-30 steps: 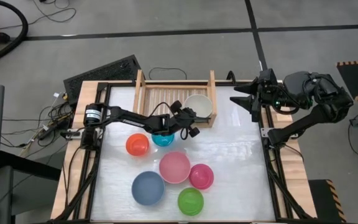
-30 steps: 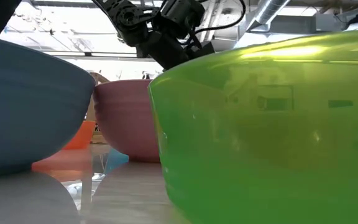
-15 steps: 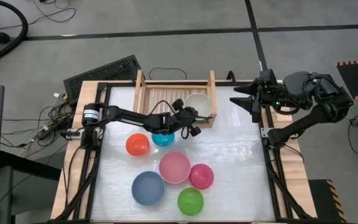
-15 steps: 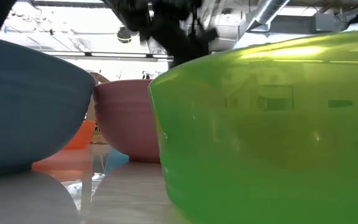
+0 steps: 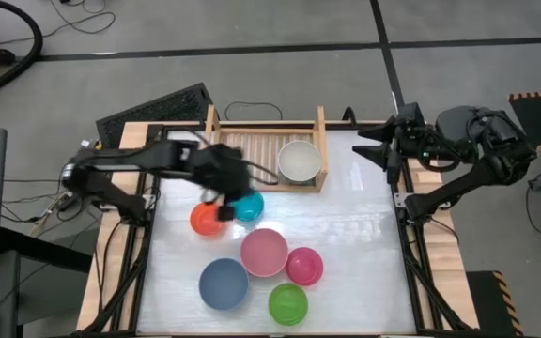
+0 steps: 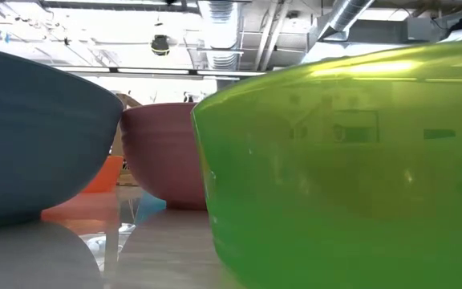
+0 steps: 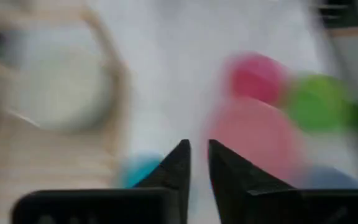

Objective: Place and stack bowls onto a shelf
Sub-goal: Stack the blue bowl on top of the white bowl on the shelf

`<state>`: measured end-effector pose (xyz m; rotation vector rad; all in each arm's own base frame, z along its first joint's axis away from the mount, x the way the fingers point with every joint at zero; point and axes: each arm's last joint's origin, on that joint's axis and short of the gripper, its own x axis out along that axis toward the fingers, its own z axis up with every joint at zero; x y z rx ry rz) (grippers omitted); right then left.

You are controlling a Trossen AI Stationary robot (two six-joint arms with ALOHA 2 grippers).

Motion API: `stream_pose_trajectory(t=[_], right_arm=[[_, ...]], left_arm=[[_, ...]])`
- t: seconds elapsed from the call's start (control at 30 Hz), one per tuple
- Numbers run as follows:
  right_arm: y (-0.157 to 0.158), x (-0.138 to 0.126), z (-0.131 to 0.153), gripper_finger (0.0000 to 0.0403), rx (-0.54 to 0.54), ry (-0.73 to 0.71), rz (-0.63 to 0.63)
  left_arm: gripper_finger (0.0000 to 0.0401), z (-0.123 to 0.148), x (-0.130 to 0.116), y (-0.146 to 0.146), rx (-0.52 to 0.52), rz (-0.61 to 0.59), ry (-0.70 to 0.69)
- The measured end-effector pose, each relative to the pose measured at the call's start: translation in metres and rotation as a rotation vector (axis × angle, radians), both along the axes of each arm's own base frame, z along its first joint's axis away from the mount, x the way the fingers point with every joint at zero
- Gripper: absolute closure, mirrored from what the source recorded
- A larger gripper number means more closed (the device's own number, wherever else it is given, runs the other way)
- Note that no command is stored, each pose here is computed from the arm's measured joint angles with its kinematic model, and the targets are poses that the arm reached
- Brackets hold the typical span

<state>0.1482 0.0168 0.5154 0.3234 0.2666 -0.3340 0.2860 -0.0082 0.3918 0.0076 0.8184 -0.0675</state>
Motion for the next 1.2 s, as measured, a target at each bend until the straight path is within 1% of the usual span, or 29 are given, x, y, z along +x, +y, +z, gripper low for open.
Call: stream_pose_trajectory(t=[0.03, 0.1, 0.17, 0.2, 0.3, 0.37, 0.47, 0.6, 0.7, 0.77, 0.83, 0.93, 1.07, 1.2], right_arm=[[0.0, 0.001, 0.0, 0.0138, -0.007, 0.005, 0.003], [0.001, 0.003, -0.001, 0.0138, -0.01, 0.009, 0.003], [0.002, 0.008, -0.003, 0.0138, -0.013, 0.022, 0.003], [0.002, 0.01, -0.003, 0.0138, -0.014, 0.025, 0.003], [0.004, 0.018, -0.006, 0.0138, -0.017, 0.044, 0.003], [0.004, 0.021, -0.007, 0.0138, -0.019, 0.053, 0.004], [0.006, 0.032, -0.01, 0.0138, -0.022, 0.069, 0.003], [0.008, 0.04, -0.014, 0.0138, -0.026, 0.091, 0.006], [0.009, 0.042, -0.015, 0.0138, -0.027, 0.097, 0.007], [0.009, 0.045, -0.016, 0.0138, -0.028, 0.104, 0.008], [0.01, 0.046, -0.017, 0.0138, -0.028, 0.108, 0.009], [0.01, 0.047, -0.017, 0.0138, -0.028, 0.111, 0.011], [0.009, 0.047, -0.017, 0.0138, -0.027, 0.108, 0.006], [0.008, 0.047, -0.017, 0.0138, -0.027, 0.108, 0.004]], left_arm=[[0.0345, 0.002, -0.011, -0.004, -0.076, -0.02, 0.038], [0.0317, 0.007, -0.031, -0.015, -0.174, -0.051, 0.105], [0.029, 0.008, -0.047, -0.026, -0.223, -0.052, 0.187], [0.0276, 0.007, -0.054, -0.033, -0.231, -0.058, 0.231], [0.0242, 0.001, -0.066, -0.054, -0.203, -0.058, 0.344], [0.0223, -0.002, -0.066, -0.066, -0.172, -0.048, 0.355], [0.0201, -0.007, -0.06, -0.082, -0.134, -0.027, 0.345], [0.018, -0.022, -0.05, -0.1, -0.118, -0.007, 0.4], [0.0168, -0.044, -0.047, -0.112, -0.128, -0.016, 0.431], [0.0164, -0.061, -0.044, -0.12, -0.161, -0.017, 0.411], [0.0162, -0.079, -0.045, -0.124, -0.183, -0.004, 0.404], [0.0162, -0.103, -0.049, -0.124, -0.223, 0.031, 0.387], [0.0161, -0.14, -0.051, -0.121, -0.277, 0.105, 0.397], [0.0161, -0.166, -0.055, -0.119, -0.315, 0.16, 0.402]])
